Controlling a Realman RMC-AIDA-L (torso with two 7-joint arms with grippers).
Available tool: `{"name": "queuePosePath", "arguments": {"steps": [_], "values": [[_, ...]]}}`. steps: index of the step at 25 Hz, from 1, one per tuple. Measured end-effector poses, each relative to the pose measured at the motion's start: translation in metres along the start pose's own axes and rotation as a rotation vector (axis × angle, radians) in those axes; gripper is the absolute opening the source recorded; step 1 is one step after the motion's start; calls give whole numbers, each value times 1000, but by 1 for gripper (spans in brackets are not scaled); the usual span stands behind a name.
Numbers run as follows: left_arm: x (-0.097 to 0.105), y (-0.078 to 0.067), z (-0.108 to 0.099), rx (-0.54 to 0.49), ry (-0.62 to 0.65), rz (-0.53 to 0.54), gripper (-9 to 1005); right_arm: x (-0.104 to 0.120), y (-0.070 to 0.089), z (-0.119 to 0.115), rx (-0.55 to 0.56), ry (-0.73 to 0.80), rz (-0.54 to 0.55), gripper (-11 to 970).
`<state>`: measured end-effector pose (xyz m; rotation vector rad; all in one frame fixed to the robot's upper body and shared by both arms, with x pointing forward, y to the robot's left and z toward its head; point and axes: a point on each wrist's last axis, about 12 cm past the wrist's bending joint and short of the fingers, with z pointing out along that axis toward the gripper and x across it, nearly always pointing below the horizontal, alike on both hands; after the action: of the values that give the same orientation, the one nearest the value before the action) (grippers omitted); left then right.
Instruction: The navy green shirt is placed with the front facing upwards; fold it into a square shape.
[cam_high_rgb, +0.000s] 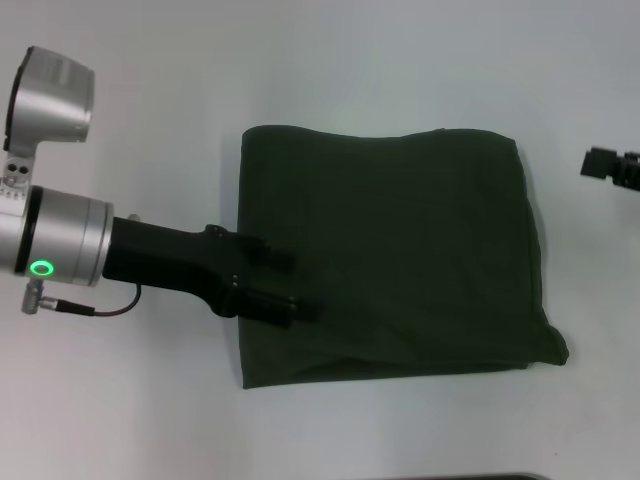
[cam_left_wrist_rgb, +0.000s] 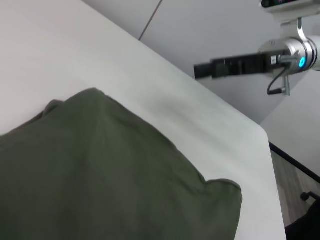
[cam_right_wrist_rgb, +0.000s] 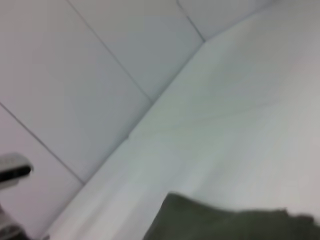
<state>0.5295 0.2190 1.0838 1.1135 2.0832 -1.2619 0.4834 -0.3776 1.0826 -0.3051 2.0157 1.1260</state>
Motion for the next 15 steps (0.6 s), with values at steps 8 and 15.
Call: {"name": "queuePosePath", "arguments": {"steps": [8, 15], "values": [[6, 1, -17, -19, 22, -60, 900, -10, -1, 12, -7, -121, -33, 452], [13, 3, -33, -66, 36, -123, 901, -16, -7, 27, 34, -147, -30, 662]]}}
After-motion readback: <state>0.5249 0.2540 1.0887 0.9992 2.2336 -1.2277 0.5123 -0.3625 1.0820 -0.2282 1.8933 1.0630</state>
